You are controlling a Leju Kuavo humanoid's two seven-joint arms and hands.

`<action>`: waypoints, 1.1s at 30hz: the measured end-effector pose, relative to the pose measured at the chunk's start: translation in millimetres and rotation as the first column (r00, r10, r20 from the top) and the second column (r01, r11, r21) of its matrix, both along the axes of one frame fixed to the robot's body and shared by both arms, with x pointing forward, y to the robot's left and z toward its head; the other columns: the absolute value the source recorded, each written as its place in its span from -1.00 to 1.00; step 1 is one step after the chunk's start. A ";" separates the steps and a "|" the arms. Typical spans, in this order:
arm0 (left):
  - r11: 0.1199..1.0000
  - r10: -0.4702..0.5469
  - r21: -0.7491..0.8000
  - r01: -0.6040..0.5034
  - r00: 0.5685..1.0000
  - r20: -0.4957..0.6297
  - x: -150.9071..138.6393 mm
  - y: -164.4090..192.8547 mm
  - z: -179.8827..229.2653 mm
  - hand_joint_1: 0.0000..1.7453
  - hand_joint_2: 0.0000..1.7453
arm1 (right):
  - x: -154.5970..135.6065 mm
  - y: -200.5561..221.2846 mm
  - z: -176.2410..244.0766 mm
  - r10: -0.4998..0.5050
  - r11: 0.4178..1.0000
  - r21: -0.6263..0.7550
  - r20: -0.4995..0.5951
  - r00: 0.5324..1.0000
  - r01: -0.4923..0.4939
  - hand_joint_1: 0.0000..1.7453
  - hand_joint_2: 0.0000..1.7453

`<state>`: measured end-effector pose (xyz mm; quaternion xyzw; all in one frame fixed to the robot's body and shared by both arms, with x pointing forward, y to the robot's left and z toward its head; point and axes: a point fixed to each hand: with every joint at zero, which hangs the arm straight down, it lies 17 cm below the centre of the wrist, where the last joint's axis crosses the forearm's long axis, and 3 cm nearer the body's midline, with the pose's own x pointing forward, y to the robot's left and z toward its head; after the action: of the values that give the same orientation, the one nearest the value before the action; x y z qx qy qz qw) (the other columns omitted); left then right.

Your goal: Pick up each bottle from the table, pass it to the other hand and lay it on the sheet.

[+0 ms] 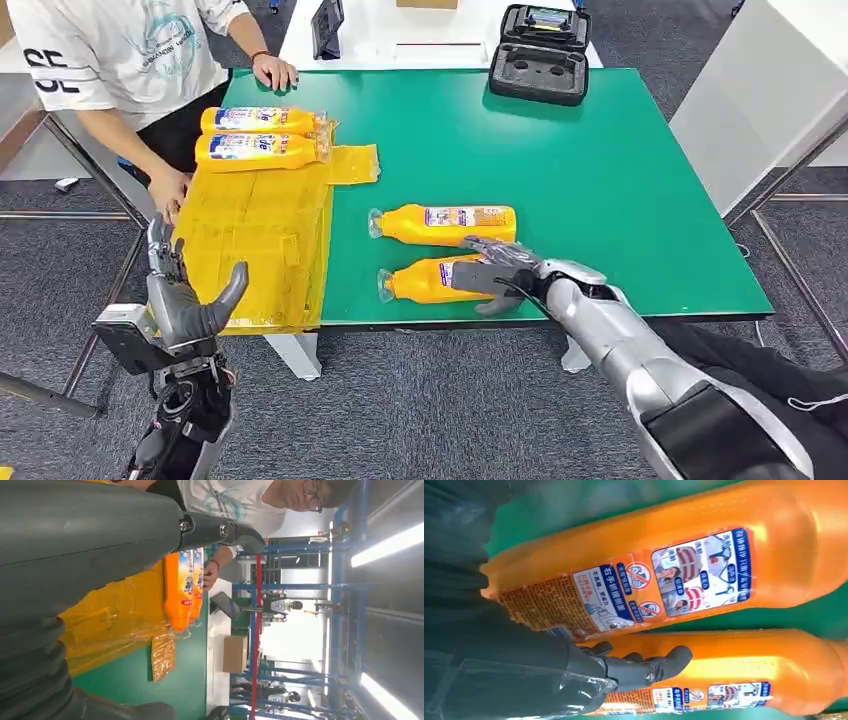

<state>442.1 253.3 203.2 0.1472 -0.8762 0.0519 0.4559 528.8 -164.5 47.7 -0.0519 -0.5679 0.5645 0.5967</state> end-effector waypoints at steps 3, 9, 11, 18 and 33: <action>1.000 0.002 0.000 -0.002 1.000 -0.002 -0.4 0.8 -0.8 -1.00 1.00 | 0.0 -4.5 -3.0 -0.005 1.000 -0.013 -0.011 1.000 0.005 -1.00 1.00; 1.000 -0.004 -0.002 0.004 1.000 -0.003 -0.4 -0.1 -1.2 -1.00 1.00 | -1.2 -10.7 -6.3 -0.003 1.000 -0.026 -0.045 0.999 0.002 -1.00 1.00; 1.000 -0.007 -0.003 0.007 1.000 -0.004 0.1 -1.0 -1.6 -1.00 1.00 | -1.6 -15.0 -8.3 -0.008 0.999 -0.031 -0.058 0.998 0.006 -1.00 1.00; 1.000 -0.008 -0.010 0.008 1.000 -0.009 1.5 -2.9 -2.9 -1.00 1.00 | -3.1 -29.3 -16.1 -0.028 0.998 -0.051 -0.084 0.996 0.024 -1.00 1.00; 0.998 0.002 -0.056 -0.003 1.000 -0.025 5.3 4.1 -7.7 -1.00 1.00 | -10.2 -58.9 -32.2 -0.064 0.994 -0.092 -0.129 0.990 0.052 0.68 1.00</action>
<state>447.4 257.4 195.4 0.1360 -0.8684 0.0753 0.4709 518.6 -223.4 15.5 -0.0575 -0.4999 0.5738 0.6462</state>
